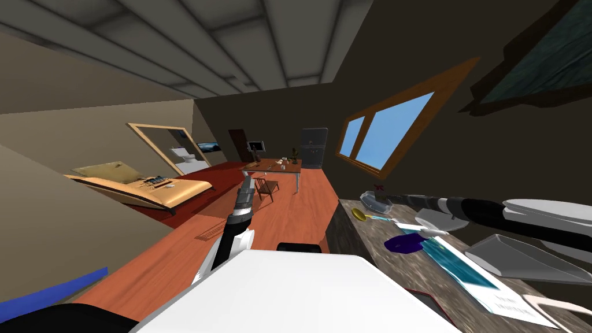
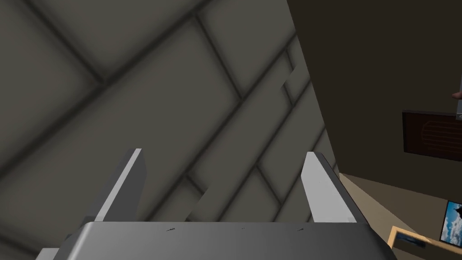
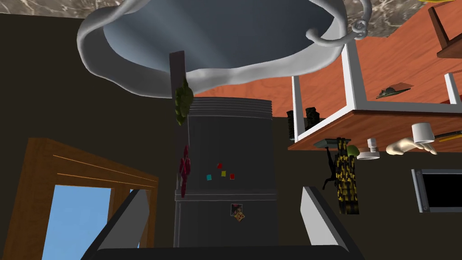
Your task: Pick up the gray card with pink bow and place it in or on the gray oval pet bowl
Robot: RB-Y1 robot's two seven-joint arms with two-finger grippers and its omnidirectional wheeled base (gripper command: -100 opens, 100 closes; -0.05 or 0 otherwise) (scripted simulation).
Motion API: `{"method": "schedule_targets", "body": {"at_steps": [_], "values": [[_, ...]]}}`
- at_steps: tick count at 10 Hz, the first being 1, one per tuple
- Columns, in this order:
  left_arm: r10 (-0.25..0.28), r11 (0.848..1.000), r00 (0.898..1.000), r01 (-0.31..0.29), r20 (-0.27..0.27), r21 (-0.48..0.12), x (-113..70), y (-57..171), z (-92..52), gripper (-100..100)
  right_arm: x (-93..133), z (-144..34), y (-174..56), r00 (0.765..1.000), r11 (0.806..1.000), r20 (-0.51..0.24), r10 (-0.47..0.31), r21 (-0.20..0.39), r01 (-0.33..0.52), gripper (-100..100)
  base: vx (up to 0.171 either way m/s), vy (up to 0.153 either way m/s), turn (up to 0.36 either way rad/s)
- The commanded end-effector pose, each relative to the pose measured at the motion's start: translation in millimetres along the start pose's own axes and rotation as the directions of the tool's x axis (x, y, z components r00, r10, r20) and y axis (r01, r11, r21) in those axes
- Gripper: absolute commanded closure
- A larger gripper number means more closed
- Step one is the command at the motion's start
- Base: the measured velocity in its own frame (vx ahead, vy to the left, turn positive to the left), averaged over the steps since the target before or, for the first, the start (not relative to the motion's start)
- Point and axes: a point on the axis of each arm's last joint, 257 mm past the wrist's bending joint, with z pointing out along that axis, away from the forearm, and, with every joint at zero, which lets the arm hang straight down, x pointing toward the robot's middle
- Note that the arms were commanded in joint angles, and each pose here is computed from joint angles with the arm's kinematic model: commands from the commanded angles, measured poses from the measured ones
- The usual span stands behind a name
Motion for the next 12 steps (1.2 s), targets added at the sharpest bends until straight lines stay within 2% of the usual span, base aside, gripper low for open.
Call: {"method": "schedule_targets", "body": {"at_steps": [1, 4, 6, 7, 12], "values": [[0.0, 1.0, 1.0, 0.0, 0.0, 0.0, 0.0, 0, 0.0, 0, -11, -4.5, 7, 1.0, 0.999, 0.002, -0.026, -0.032, 0.026, -100, 0.136, 0.064, -0.24], [0.0, 1.0, 1.0, 0.0, 0.0, 0.0, 0.0, 0, 0.0, 0, -30, -10.6, 23, 0.997, 0.993, 0.006, -0.076, -0.086, 0.076, -100, 0.104, 0.041, -0.254], [0.0, 1.0, 1.0, 0.0, 0.0, 0.0, 0.0, 0, 0.1, 0, -29, -9.9, 21, 0.997, 0.994, 0.005, -0.072, -0.083, 0.072, -100, 0.058, 0.025, -0.028], [0.0, 1.0, 1.0, 0.0, 0.0, 0.0, 0.0, 0, 0.1, 0, -30, -10.1, 22, 0.997, 0.994, 0.005, -0.073, -0.084, 0.073, 0, 0.007, 0.003, 0.0], [0.0, 1.0, 1.0, 0.0, 0.0, 0.0, 0.1, 0, 0.1, 0, -30, -10.1, 22, 0.997, 0.994, 0.006, -0.073, -0.084, 0.073, 0, 0.0, 0.0, 0.0]]}}
